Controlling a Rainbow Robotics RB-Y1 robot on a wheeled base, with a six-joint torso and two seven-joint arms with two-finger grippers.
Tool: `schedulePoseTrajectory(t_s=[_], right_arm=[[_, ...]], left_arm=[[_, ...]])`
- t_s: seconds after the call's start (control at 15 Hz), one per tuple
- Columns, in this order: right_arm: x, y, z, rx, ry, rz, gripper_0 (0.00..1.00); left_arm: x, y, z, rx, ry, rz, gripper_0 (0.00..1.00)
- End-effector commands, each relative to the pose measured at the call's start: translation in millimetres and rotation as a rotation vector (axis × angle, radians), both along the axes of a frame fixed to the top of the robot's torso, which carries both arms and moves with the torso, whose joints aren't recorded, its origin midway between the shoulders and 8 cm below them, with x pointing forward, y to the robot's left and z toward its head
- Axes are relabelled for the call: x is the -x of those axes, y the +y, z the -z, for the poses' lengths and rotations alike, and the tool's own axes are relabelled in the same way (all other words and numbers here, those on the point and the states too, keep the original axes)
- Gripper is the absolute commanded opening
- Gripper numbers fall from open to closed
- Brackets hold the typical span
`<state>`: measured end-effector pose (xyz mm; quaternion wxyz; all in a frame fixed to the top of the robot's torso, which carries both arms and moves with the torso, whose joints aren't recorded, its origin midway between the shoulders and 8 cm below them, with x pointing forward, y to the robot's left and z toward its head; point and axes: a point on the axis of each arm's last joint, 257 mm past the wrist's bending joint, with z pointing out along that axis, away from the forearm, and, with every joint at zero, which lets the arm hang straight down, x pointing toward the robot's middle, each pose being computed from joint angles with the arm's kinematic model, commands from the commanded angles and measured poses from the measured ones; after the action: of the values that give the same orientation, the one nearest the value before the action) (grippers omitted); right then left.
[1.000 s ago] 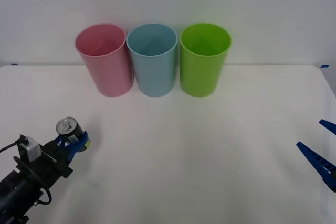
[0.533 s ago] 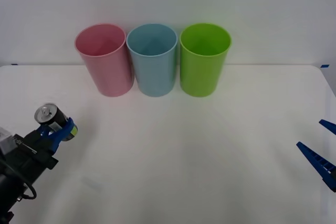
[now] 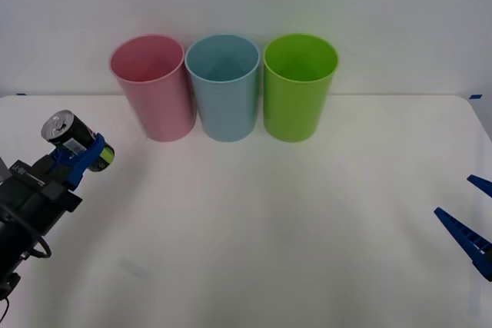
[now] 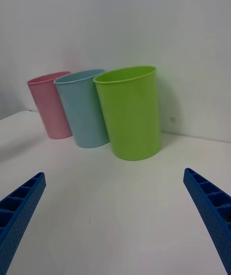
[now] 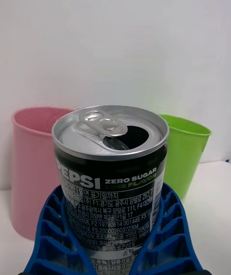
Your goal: Grasp the object on the table and drop it into the matching bin: aluminum can to the light blue bin, PET bottle to the pink bin.
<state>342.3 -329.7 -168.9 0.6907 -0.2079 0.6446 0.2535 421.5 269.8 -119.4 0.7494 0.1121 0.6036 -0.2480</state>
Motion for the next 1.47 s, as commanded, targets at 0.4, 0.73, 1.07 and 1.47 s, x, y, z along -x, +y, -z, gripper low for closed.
schedulePoseTrajectory(t_s=[0.4, 0.73, 1.07, 1.47], right_arm=[[0, 0, 0, 0.0, 0.0, 0.0, 1.0], [0, 0, 0, 0.0, 0.0, 0.0, 1.0], [0, 0, 0, 0.0, 0.0, 0.0, 1.0], [0, 0, 0, 0.0, 0.0, 0.0, 1.0]], left_arm=[[-48, -8, -50, 0.021, -0.034, -0.004, 0.0], [-77, -26, -81, 0.034, -0.084, -0.036, 0.0], [-95, -52, -104, 0.046, -0.113, -0.015, 0.0], [-137, -83, -113, 0.011, -0.108, 0.026, 0.0]])
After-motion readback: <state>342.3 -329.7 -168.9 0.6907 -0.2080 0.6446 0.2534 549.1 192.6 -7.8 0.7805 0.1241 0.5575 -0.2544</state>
